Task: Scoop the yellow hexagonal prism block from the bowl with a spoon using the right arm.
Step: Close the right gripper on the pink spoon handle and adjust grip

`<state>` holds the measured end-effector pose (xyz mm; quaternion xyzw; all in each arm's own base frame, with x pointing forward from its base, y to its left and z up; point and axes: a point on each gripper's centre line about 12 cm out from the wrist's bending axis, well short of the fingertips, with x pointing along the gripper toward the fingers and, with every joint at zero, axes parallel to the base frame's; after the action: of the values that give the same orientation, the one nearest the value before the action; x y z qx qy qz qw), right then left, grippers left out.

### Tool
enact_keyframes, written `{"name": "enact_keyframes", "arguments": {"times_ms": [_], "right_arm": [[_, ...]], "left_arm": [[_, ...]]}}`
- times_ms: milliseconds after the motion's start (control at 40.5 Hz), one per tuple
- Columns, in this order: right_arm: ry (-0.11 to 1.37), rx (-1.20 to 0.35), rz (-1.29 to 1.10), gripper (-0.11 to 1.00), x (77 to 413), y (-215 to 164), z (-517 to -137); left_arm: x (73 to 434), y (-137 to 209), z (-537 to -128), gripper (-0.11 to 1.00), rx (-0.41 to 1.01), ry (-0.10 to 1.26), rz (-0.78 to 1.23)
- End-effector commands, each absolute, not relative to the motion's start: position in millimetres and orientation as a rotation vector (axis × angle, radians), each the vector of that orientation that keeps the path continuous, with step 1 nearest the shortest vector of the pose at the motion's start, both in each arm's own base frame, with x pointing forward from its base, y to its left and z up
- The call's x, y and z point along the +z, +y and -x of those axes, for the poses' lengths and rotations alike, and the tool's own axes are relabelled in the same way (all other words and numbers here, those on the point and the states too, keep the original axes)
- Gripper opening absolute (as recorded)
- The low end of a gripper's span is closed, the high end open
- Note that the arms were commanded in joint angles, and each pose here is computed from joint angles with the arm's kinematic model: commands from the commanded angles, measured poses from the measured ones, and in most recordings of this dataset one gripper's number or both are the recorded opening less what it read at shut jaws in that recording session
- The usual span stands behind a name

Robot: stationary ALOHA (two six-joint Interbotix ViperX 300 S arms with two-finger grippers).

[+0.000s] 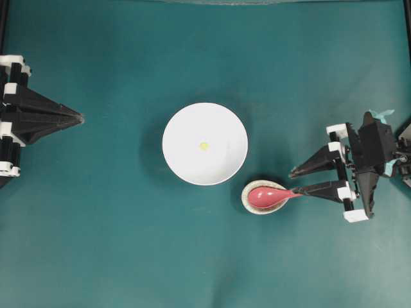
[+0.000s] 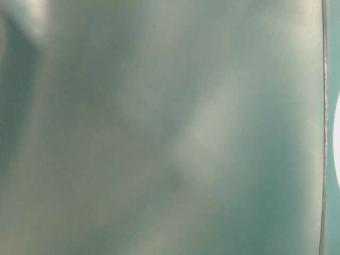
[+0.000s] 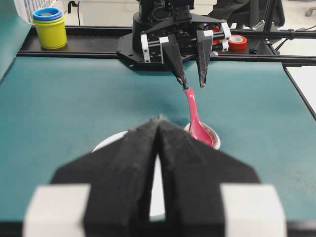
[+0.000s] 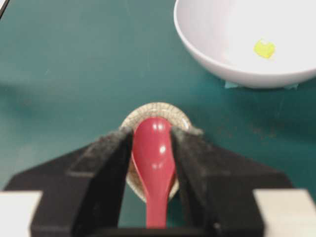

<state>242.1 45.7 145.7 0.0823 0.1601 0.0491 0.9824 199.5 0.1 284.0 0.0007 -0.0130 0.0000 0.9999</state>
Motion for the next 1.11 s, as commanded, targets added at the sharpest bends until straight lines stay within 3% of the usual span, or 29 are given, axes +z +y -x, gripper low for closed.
{"name": "enact_keyframes", "arguments": {"times_ms": [0, 692, 1087], "right_arm": [[0.298, 0.099, -0.173, 0.44, 144.9, 48.2, -242.8], [0.403, 0.065, -0.191, 0.44, 97.7, 53.7, -238.3], [0.439, 0.061, -0.183, 0.44, 89.1, 53.9, -237.4]], "left_arm": [[292.5, 0.3, -202.1, -0.01, 0.001, -0.046, -0.003], [293.1, 0.3, -202.2, -0.01, 0.001, -0.048, -0.003], [293.1, 0.3, -202.2, -0.01, 0.001, -0.048, -0.003]]}}
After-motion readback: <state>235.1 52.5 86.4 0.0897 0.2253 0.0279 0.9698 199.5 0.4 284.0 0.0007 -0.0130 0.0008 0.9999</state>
